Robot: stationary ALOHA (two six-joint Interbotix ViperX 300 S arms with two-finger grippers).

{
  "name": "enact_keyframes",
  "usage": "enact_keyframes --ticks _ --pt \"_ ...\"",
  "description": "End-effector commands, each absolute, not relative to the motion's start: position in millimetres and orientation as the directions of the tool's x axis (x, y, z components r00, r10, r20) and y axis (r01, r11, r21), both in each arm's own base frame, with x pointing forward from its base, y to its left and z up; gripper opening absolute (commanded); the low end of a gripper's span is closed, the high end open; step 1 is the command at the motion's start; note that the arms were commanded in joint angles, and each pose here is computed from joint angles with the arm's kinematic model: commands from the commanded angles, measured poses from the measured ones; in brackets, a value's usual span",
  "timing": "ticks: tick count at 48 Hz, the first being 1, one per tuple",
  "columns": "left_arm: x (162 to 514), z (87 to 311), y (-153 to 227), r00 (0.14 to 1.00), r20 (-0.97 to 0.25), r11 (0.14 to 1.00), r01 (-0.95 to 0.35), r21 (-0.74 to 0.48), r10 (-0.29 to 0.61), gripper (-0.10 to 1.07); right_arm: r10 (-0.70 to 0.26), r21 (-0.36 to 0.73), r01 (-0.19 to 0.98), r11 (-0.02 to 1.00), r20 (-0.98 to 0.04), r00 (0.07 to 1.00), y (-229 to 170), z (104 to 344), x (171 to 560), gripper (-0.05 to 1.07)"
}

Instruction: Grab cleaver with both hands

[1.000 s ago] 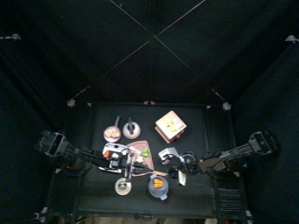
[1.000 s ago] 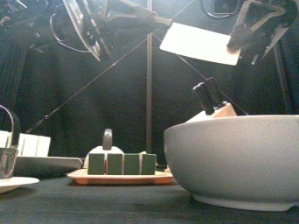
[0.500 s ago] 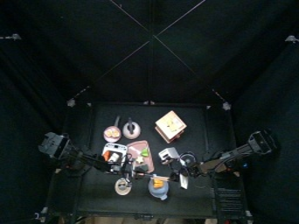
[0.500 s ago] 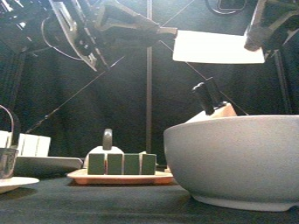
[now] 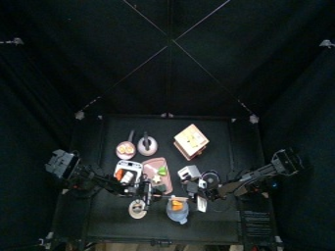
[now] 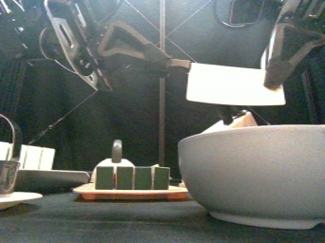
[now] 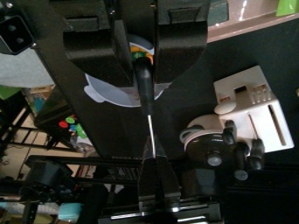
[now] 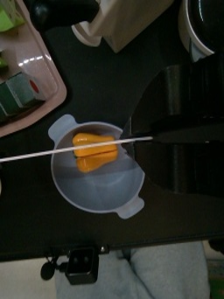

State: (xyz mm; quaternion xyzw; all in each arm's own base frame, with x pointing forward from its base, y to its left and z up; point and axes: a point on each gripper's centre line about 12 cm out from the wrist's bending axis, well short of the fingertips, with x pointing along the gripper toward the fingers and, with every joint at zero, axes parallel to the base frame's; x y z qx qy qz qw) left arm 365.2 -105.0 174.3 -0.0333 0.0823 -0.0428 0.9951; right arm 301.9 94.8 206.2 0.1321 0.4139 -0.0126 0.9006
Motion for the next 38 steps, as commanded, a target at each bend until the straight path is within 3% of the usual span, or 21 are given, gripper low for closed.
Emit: enact_keyframes --ticks 1,12,21,38 --pt "369.7 185.1 -111.5 0.986 -0.144 0.994 0.068 -0.081 -0.079 0.44 0.073 0.194 0.106 0.975 -0.735 0.674 101.0 221.9 308.6 0.34" --pt "368.4 189.3 -129.9 0.984 -0.167 0.998 0.061 -0.011 -0.062 0.44 0.072 0.157 0.067 0.985 -0.737 0.672 116.3 226.2 307.2 0.34" --pt "366.7 181.8 -125.4 0.976 -0.215 1.000 -0.011 -0.009 0.009 0.44 0.065 0.156 0.078 0.985 -0.743 0.666 118.1 222.9 309.6 0.34" --pt "371.8 176.2 -132.3 0.974 -0.225 1.000 -0.001 0.008 0.003 0.44 0.070 0.139 0.059 0.988 -0.768 0.637 132.7 210.5 313.3 0.34"
